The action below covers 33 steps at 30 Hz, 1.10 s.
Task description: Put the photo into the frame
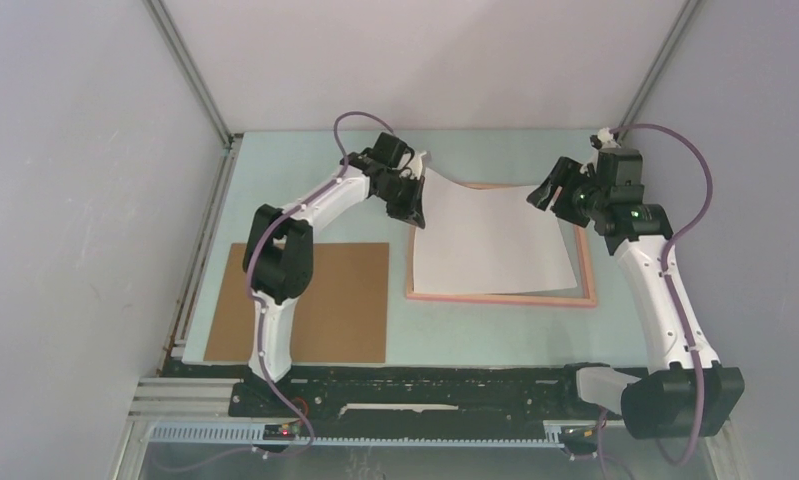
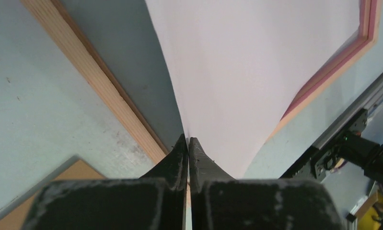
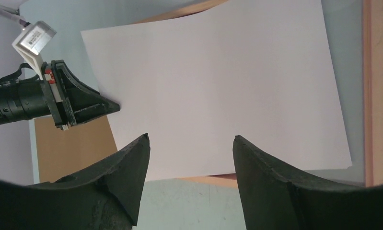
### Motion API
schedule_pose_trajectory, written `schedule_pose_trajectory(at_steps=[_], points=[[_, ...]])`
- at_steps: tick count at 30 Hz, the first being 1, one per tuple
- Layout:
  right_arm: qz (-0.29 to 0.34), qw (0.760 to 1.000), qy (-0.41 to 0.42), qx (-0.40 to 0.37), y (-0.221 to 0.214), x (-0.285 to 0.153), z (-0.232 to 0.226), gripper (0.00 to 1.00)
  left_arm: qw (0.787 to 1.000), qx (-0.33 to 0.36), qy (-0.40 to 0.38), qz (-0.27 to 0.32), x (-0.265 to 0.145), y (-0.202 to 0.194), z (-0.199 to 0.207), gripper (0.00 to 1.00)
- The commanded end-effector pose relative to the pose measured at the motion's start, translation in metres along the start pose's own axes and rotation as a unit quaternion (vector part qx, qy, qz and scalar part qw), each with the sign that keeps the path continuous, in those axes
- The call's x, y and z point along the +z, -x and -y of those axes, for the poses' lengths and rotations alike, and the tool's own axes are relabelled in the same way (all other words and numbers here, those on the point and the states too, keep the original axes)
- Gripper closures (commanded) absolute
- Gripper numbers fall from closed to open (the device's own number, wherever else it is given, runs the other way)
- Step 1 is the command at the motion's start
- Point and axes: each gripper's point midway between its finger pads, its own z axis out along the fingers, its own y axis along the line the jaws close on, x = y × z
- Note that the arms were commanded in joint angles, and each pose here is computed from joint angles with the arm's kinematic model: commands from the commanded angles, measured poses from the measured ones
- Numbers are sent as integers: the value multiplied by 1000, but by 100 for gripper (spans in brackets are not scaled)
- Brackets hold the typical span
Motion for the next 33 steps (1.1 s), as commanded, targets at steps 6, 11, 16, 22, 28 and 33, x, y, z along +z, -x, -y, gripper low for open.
schedule_pose_trajectory(at_steps=[6,11,16,22,28,33], points=[[19,999,26,-4,9,-2,-6,29,997,41,-58,-32,-2,16,12,100],[26,999,25,4,10,-2,1,29,995,51,-70,-40,3,23,15,100],[20,999,26,12,5,3,4,29,994,35,-95,-40,12,31,24,100],[20,999,24,15,4,3,8,29,995,12,-85,-55,30,25,17,100],[19,999,29,21,1,5,9,29,997,-11,-62,-46,37,29,11,100],[13,999,27,25,-3,9,13,29,1000,-26,-8,-13,31,39,4,88]])
